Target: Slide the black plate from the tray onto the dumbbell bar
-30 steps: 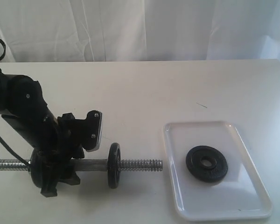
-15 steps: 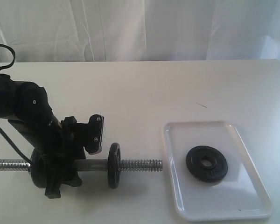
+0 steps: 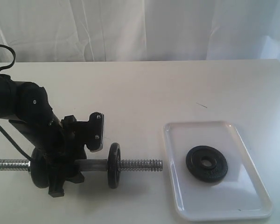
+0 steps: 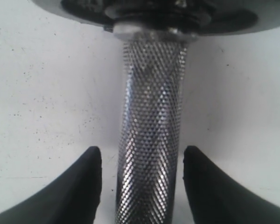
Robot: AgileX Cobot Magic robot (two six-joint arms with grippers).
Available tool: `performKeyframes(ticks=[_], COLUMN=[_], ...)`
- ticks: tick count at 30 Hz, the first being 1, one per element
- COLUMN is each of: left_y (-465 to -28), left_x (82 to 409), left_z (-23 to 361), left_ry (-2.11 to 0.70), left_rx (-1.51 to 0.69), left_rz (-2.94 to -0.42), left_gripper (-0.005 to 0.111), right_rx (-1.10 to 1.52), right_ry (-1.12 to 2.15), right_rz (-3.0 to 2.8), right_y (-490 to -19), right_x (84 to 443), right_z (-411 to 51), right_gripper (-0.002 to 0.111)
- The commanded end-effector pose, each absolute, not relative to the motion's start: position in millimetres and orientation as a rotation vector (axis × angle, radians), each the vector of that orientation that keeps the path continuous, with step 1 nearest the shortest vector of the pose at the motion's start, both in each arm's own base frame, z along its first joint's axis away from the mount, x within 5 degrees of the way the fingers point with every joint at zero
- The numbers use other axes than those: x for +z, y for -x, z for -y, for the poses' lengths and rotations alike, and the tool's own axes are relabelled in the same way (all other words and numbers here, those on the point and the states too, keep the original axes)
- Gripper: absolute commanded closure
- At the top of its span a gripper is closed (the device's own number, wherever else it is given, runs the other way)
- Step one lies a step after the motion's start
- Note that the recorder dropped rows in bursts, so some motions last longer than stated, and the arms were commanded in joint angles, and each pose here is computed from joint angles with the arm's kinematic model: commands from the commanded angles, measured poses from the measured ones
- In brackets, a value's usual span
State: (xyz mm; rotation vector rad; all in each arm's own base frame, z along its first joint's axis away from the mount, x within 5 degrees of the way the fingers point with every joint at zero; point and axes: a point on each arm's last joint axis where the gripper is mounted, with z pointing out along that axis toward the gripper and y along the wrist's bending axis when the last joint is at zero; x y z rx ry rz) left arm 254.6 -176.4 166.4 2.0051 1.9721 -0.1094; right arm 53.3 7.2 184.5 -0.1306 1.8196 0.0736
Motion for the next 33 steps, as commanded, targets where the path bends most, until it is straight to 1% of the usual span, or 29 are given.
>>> performKeyframes(ticks=[1,9,14,30,33], left_y=[-251.9,-251.9,-252.8,-253.7,-253.4], left_x=[165.7,166.2,154.2,156.1,156.5], left_z=[176.8,178.3,180.1,182.9,183.9], left_ry=[-1.952,-1.922,-1.924,-1.889,-1.866], left_rx=[-0.164,-0.186,-0.218,-0.240,-0.259], left_rz=[-2.022,-2.034,-2.076,-2.084,-2.097], left_gripper=[0.050,0.050,0.050,0.050,0.054], right_rx=[0.082,0.080,0.080,0.080,0.084], right_ry=[0.129,0.130,0.130,0.130,0.127], right_rz=[-1.816,-1.816,-1.816,-1.816,-1.816], right_y=[-53.1,-53.1,-53.1,-53.1,-53.1], right_x=[182.9,182.9,182.9,182.9,182.9], right_z=[-7.5,-7.5,-7.5,-7.5,-7.6], right_gripper=[0.108,0.108,0.108,0.108,0.108])
